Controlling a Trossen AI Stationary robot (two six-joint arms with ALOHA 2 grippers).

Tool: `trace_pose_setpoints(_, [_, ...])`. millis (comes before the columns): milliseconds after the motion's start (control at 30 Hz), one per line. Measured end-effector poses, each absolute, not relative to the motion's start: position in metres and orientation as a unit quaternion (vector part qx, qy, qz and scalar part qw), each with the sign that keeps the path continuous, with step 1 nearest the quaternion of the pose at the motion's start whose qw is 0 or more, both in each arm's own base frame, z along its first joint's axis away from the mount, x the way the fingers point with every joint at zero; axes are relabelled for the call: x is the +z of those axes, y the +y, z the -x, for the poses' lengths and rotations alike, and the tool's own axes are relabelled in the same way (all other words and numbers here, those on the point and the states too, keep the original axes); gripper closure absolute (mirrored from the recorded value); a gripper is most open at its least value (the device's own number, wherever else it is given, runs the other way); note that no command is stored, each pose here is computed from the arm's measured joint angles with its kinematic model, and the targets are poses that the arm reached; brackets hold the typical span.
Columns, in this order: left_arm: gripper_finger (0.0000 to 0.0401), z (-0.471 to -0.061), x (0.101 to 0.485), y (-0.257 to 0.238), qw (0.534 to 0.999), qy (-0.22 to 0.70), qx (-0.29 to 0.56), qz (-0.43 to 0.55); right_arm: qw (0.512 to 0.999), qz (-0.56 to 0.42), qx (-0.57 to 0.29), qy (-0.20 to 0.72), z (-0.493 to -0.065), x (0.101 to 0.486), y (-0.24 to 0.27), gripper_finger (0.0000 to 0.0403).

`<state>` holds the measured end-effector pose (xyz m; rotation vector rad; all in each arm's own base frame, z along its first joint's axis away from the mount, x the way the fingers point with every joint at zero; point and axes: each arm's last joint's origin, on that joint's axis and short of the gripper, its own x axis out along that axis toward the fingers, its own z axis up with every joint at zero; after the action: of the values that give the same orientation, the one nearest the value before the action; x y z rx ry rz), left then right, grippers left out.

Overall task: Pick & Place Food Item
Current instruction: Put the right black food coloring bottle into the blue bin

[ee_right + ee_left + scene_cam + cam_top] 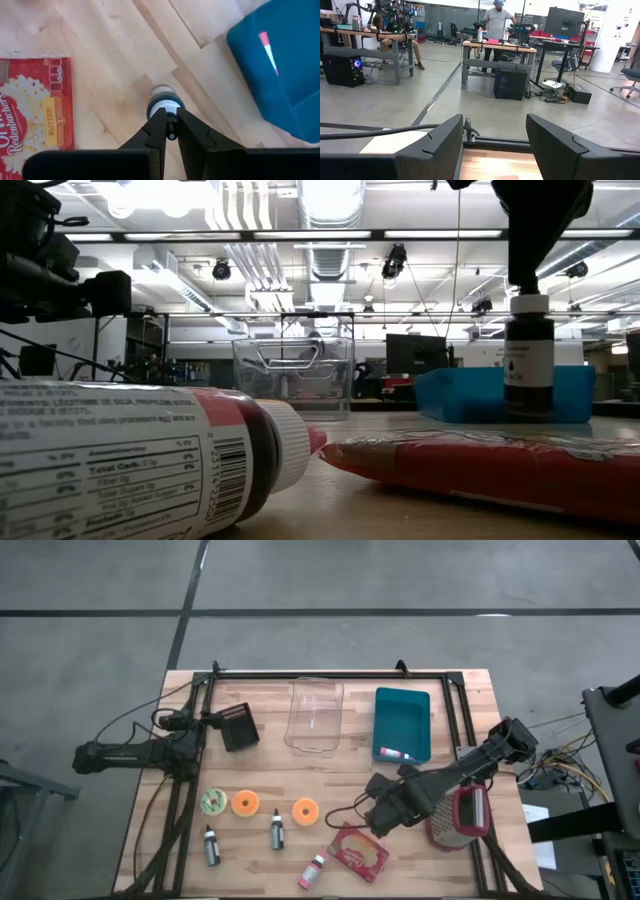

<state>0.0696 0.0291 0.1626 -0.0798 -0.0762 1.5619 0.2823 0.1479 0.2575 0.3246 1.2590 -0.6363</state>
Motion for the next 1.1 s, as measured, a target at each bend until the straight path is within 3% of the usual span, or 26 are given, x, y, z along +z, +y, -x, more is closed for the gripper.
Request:
trace_pose_setpoints(300, [0.0178,-0.0696,0.1627,0.029,0.709,-0.034,0.703,0.036,0.748,-0.148,-0.293,0.577,-0.2818,0.2564,0.1479,0.0388])
trace_pose_setpoints(1100, [0.0178,-0.0696,0.1626,0.0291,0.709,-0.034,0.704,0.036,0.746,-0.147,-0.293,0.58,-0.2814,0.2563,0.1477,0.039])
